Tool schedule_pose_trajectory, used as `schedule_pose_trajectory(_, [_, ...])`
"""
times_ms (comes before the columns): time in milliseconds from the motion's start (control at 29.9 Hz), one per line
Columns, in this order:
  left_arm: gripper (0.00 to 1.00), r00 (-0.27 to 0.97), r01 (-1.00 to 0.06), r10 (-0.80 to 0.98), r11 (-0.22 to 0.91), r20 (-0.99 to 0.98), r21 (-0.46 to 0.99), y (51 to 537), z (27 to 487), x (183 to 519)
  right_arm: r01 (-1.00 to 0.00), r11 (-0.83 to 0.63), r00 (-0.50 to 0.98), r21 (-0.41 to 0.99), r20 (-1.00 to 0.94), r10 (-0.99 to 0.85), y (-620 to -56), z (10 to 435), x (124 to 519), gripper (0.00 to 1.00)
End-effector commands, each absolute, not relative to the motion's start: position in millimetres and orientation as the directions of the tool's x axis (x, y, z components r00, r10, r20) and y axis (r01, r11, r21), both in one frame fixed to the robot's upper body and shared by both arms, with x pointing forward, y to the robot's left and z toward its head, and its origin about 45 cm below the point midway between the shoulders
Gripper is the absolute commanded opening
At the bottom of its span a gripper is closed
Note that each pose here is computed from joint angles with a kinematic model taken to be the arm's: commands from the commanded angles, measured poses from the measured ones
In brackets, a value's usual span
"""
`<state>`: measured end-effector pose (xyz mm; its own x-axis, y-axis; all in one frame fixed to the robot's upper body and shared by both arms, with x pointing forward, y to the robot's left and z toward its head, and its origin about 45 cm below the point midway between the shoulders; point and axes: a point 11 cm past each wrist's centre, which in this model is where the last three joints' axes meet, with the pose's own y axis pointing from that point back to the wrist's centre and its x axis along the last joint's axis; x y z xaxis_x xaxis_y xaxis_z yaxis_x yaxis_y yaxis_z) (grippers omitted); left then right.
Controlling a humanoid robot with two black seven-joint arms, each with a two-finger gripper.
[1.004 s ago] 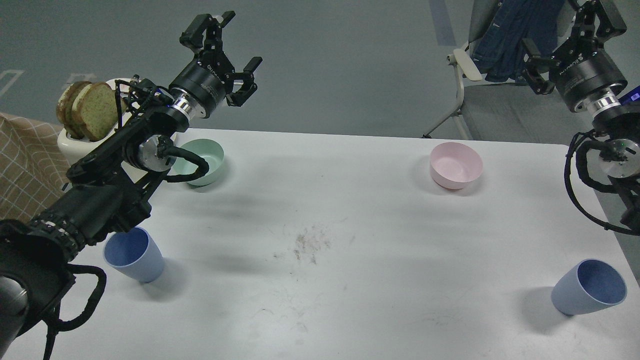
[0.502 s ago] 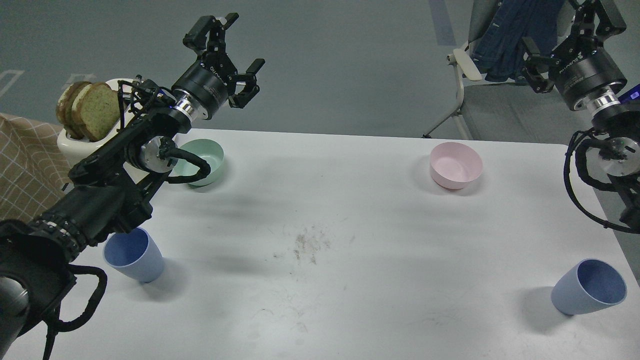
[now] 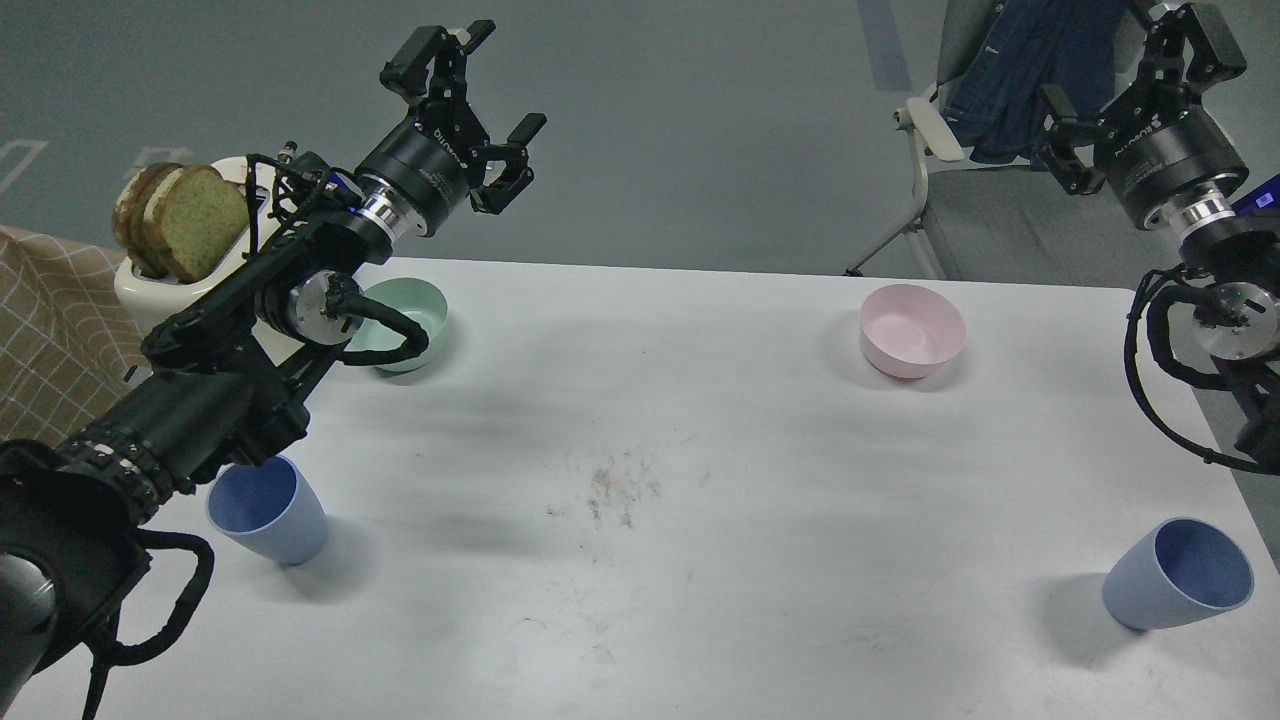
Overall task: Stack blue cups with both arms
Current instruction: 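Lower the left gripper toward the blue cup nearest it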
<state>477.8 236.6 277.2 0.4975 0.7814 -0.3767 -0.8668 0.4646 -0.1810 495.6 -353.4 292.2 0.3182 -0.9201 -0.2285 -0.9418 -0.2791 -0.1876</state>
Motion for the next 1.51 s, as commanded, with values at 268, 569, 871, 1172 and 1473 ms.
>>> schedule_pose_trajectory(268, [0.98, 0.521, -0.853, 0.772, 0.486, -0.364, -0.189, 242, 279, 474, -0.941, -0.285, 0.323, -0.183, -0.232, -0.917, -350, 289, 496, 1.00])
schedule_pose_trajectory(569, [0.98, 0.531, -0.847, 0.776, 0.499, -0.340, -0.183, 240, 279, 474, -0.939, -0.289, 0.327, -0.185, -0.232, -0.916, -347, 290, 496, 1.00])
schedule_pose_trajectory(871, [0.98, 0.600, -0.799, 0.771, 0.562, -0.214, -0.214, 241, 304, 465, -0.935, -0.296, 0.337, -0.193, -0.234, -0.912, -342, 293, 498, 1.00])
schedule_pose_trajectory(1172, [0.96, 0.663, -0.623, 0.492, 0.781, 0.564, 0.051, 277, 373, 397, -0.932, -0.307, 0.346, -0.192, -0.226, -0.911, -339, 294, 498, 1.00])
schedule_pose_trajectory(1473, [0.93, 0.596, -0.573, -0.111, 0.635, 0.795, 0.518, 358, 373, 303, -0.928, -0.323, 0.360, -0.188, -0.219, -0.907, -335, 293, 498, 1.00])
